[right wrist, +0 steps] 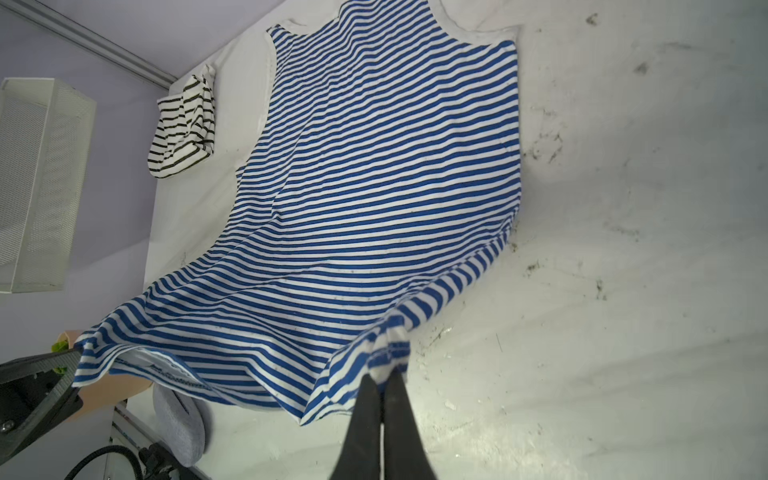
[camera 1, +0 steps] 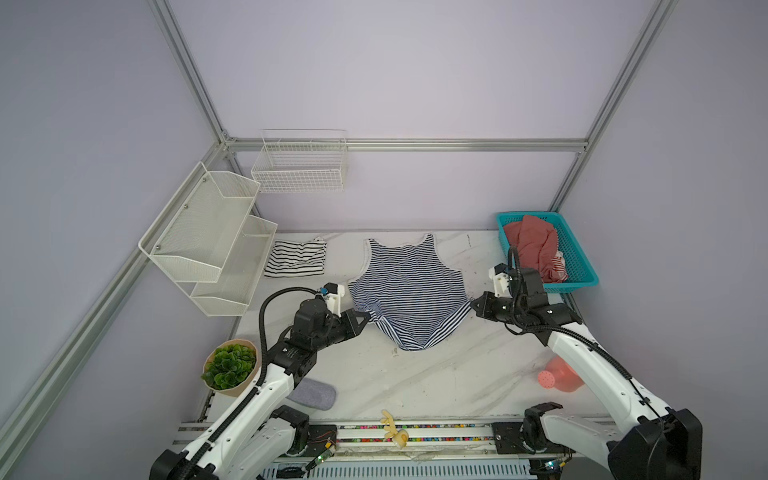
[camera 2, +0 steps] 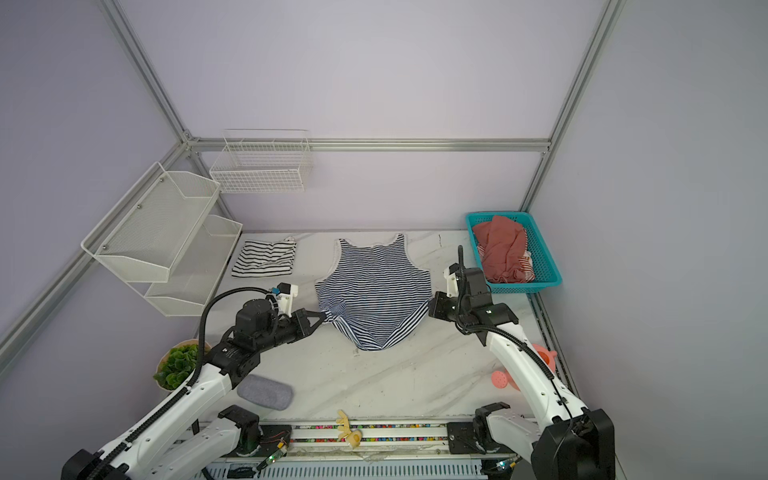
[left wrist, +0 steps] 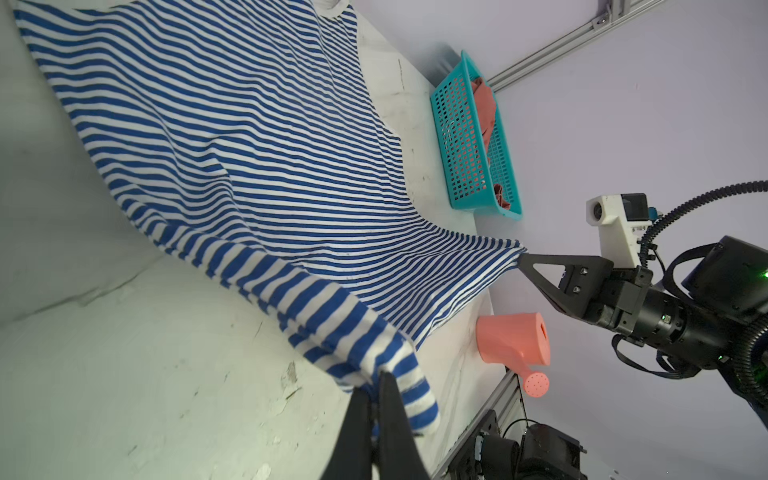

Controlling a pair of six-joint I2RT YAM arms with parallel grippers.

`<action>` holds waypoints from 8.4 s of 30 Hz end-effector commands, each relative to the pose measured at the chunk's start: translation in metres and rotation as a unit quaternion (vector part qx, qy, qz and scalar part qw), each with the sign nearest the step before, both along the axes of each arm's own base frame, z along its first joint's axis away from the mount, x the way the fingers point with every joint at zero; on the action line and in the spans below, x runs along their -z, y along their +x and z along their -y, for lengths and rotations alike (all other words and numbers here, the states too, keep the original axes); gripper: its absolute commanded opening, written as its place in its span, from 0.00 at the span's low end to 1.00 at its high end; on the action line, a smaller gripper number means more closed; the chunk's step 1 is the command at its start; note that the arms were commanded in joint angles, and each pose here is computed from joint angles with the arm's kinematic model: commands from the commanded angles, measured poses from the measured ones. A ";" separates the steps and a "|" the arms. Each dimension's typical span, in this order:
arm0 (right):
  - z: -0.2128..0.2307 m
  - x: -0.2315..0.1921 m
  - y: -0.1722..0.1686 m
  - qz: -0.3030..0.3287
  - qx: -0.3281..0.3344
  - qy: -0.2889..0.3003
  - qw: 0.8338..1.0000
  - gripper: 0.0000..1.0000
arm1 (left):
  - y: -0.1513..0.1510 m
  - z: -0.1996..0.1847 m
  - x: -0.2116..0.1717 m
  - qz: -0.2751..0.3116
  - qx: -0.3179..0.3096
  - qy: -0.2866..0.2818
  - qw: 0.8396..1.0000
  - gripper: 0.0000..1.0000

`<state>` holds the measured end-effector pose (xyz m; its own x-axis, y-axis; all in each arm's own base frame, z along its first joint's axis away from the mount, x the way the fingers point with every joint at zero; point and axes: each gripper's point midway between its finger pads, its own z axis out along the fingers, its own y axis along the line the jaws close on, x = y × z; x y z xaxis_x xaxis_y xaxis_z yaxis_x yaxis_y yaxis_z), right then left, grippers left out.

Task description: Fold and stack the tank tops

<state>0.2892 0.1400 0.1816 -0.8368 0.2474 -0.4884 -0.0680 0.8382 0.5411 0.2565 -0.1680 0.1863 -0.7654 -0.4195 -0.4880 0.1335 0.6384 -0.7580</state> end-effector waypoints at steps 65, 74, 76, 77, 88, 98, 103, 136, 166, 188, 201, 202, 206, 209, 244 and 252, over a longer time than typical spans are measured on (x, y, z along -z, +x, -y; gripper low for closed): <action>0.016 0.197 0.042 -0.240 0.042 -0.186 0.952 0.35 | 0.208 0.011 0.163 -0.244 0.032 0.224 0.943 0.09; 0.044 0.188 0.080 -0.225 0.050 -0.241 0.943 0.45 | 0.145 -0.001 0.179 -0.293 0.014 0.193 0.936 0.08; 0.039 0.191 0.096 -0.221 0.041 -0.237 0.945 0.45 | 0.127 -0.002 0.184 -0.309 0.012 0.179 0.934 0.07; 0.036 0.192 0.103 -0.219 0.036 -0.236 0.946 0.45 | 0.118 -0.002 0.187 -0.316 0.010 0.174 0.933 0.07; 0.017 0.219 0.187 -0.214 -0.017 -0.251 0.944 0.45 | 0.037 -0.012 0.188 -0.366 -0.036 0.125 0.921 0.08; -0.025 0.195 0.236 -0.144 -0.105 -0.196 0.964 0.46 | 0.056 -0.004 0.127 -0.307 -0.053 0.101 0.945 0.09; -0.040 0.124 0.245 -0.068 -0.118 -0.160 0.978 0.50 | 0.116 0.002 0.056 -0.213 -0.050 0.121 0.968 0.11; 0.011 0.055 0.057 -0.089 -0.040 -0.135 0.986 0.51 | 0.253 -0.043 0.155 -0.281 -0.110 0.192 0.934 0.05; 0.018 0.105 -0.033 -0.188 0.016 -0.179 0.966 0.46 | 0.159 -0.012 0.014 -0.154 -0.038 0.188 0.969 0.32; 0.009 0.140 -0.091 -0.245 0.038 -0.179 0.952 0.52 | -0.006 -0.016 0.125 -0.324 0.012 0.298 0.898 0.40; 0.011 0.153 -0.091 -0.253 0.052 -0.184 0.948 0.52 | -0.005 -0.021 0.144 -0.346 -0.006 0.315 0.884 0.34; 0.011 0.153 -0.090 -0.252 0.053 -0.186 0.948 0.52 | -0.004 -0.021 0.143 -0.345 -0.009 0.313 0.885 0.34; 0.008 0.151 -0.084 -0.243 0.054 -0.181 0.952 0.53 | -0.002 -0.021 0.143 -0.342 -0.013 0.312 0.886 0.34; 0.005 0.150 -0.079 -0.238 0.054 -0.179 0.953 0.53 | -0.001 -0.021 0.146 -0.345 -0.016 0.315 0.884 0.34; 0.003 0.153 -0.078 -0.239 0.050 -0.176 0.954 0.00 | -0.010 -0.014 0.161 -0.368 -0.005 0.293 0.882 0.00; -0.003 0.118 -0.060 -0.196 0.062 -0.156 0.966 0.00 | 0.020 -0.007 0.124 -0.323 0.008 0.310 0.894 0.00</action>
<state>0.2213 0.1439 0.0478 -0.9578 0.2336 -0.1674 0.1930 0.9544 0.2276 0.2534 -0.1521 0.0299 -0.9682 -0.2500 -0.0010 -0.2468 0.9567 -0.1544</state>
